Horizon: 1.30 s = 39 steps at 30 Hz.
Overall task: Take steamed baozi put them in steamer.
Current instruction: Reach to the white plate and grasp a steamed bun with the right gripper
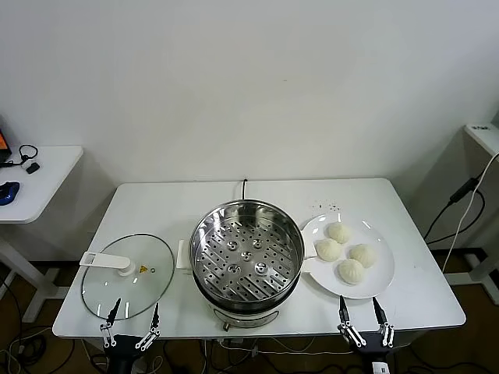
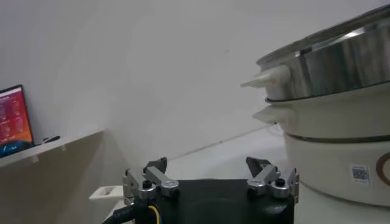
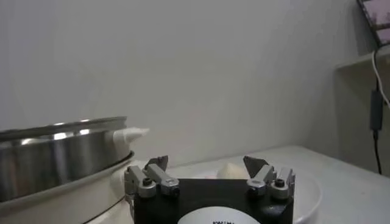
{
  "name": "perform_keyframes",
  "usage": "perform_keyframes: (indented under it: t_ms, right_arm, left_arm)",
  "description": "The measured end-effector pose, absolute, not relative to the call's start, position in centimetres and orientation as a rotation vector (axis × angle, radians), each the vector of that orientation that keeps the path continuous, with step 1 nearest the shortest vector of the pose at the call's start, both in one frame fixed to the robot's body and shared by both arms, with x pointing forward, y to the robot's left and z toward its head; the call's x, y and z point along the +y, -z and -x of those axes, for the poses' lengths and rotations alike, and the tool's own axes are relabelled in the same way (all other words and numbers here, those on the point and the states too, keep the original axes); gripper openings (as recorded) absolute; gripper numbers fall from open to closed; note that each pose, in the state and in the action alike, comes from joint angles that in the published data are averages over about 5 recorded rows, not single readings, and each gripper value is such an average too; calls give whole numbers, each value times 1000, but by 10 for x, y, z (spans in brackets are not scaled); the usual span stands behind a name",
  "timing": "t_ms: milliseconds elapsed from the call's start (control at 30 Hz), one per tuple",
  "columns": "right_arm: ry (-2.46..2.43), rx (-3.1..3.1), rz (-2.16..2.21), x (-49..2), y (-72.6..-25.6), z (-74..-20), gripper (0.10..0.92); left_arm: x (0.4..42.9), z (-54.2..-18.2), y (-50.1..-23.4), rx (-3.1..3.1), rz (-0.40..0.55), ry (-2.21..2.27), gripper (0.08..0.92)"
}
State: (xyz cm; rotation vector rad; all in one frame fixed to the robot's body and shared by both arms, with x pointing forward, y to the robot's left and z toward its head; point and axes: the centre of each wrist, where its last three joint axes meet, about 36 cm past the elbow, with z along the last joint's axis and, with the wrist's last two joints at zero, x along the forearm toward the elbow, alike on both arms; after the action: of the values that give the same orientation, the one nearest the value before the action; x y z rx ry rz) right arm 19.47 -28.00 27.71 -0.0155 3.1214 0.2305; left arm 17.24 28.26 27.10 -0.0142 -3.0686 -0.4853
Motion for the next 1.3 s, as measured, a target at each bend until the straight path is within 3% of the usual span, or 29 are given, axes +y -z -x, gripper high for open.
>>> perform_keyframes:
  t_ms: [533,933,1300]
  right_arm:
    - [139,3291,120,-357,-351,-325,823]
    - [937,3320,569,-395,-453,-433,823]
    - [1663,3063,1117,-425,-532,-489,823]
  left_arm:
    - [285,-170,-272,-3074,4,493,823]
    - [284,-167,-271,-3074,13,500,823]
    - [281,-169,-266,-3074,23,496,823]
